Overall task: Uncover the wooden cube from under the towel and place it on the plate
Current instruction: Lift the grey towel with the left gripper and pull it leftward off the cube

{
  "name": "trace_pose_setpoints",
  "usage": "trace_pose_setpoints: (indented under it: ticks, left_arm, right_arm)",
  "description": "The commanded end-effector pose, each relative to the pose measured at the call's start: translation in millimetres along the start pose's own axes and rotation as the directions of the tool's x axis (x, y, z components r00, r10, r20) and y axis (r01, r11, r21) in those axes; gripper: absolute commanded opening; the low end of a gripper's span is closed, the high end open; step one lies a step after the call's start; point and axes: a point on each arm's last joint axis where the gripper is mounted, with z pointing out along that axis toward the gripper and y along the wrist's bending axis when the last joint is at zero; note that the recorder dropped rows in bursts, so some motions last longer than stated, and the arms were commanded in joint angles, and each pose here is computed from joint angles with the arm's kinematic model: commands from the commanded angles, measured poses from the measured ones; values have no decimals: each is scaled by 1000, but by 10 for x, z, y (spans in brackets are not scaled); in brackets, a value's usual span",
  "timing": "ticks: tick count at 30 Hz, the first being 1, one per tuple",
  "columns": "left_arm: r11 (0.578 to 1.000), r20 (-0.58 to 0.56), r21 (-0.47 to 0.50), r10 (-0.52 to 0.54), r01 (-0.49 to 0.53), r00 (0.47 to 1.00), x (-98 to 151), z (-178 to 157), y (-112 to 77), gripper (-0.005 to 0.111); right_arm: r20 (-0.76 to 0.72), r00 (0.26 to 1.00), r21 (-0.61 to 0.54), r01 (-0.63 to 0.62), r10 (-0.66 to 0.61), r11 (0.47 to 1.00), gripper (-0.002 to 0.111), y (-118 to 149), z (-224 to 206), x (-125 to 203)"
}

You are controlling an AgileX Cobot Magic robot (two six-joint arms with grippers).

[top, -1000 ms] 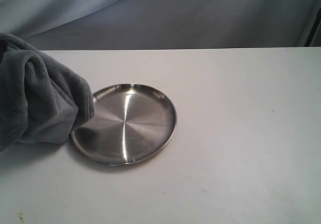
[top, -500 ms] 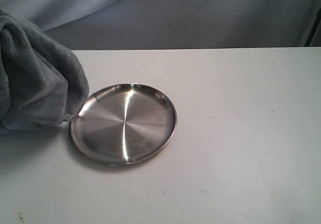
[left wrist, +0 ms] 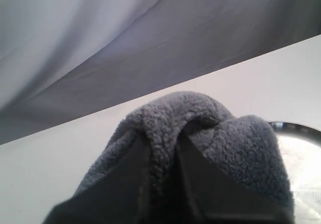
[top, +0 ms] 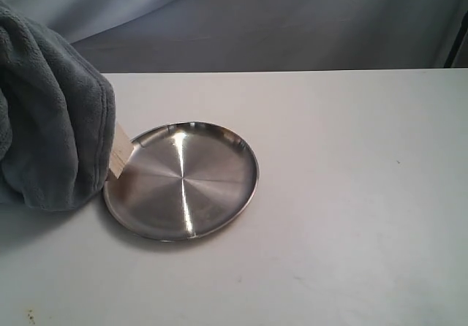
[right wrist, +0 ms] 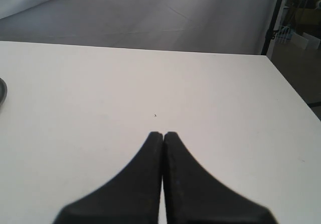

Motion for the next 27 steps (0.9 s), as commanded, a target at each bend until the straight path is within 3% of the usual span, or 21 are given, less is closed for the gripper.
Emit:
trace_pose_setpoints:
  ticks: [1,9,18,21,27]
  left_arm:
    - [999,67,-43,-17,20,998,-76,-72,27,0]
    - [997,117,-71,-6,14,993,-129,-185,23,0]
    - [979,319,-202,68,-2,945,-310,-688,-3,0]
    - [959,287,-266,171,-93,943,-300,-746,10,0]
    - [924,204,-359,218,-134,954,-251,-755,93,0]
  right_arm:
    - [16,1000,0,3,-3,1000,0,1,-1,-2]
    - [16,1000,0,3,-3,1000,0,1,-1,-2]
    - [16,1000,0,3,-3,1000,0,1,-1,-2]
    - [16,1000,0,3,-3,1000,0,1,-1,-2]
    - [16,1000,0,3,-3,1000,0,1,-1,-2]
